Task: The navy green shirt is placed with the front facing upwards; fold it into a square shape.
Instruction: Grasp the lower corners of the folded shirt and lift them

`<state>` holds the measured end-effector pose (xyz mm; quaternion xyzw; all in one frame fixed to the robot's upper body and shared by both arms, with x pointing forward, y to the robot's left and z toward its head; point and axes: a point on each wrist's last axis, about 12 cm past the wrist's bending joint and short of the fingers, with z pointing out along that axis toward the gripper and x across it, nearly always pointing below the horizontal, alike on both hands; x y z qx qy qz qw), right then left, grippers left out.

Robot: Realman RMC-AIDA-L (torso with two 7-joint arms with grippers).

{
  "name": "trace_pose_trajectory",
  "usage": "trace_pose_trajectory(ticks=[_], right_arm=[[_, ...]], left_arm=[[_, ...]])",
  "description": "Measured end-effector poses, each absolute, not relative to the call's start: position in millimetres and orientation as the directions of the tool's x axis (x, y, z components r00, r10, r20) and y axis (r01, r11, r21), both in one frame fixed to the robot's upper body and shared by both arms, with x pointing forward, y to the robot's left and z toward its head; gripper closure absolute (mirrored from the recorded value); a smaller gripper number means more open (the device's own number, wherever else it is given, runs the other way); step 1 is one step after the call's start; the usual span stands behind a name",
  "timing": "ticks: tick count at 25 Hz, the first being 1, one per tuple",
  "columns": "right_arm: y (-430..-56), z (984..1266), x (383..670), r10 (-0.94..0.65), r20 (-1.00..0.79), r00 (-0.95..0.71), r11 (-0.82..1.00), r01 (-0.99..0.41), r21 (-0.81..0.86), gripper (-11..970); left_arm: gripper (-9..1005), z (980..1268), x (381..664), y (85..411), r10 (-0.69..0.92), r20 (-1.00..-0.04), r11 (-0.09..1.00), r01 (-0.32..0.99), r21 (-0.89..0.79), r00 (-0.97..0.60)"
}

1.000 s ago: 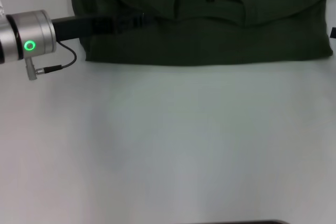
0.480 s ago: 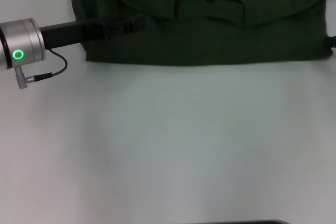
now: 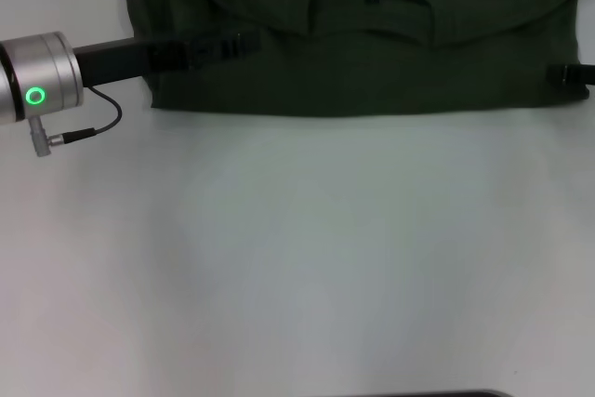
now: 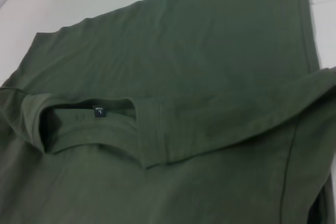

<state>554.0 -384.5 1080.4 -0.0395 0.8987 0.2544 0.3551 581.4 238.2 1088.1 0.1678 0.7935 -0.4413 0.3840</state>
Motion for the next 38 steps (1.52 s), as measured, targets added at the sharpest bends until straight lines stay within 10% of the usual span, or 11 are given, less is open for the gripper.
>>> trace_pose_trajectory(ticks=[12,28,38], right_arm=[[-381.2,1076.9,555.8,0.124,-0.656,-0.744,0.871,-0.236,0.432,331],[-377.7,1071.2,559.0,0.155,-0.636,-0.756,0.863,-0.21,0.459,936],[-379.4,1071.1,557.9,0.165,-0.638,-0.752,0.863,-0.203,0.463,937]], left_arm=[[147,1087.2,580.7,240.0,-0.078,-0.757,0.558,0.601,-0.573,-0.649],[165,1081.1,581.3,246.7,-0.051,-0.752,0.602,0.58,-0.548,-0.657],[178,1063.2,585.7,268.9,0.029,-0.778,0.752,0.527,-0.397,-0.628]])
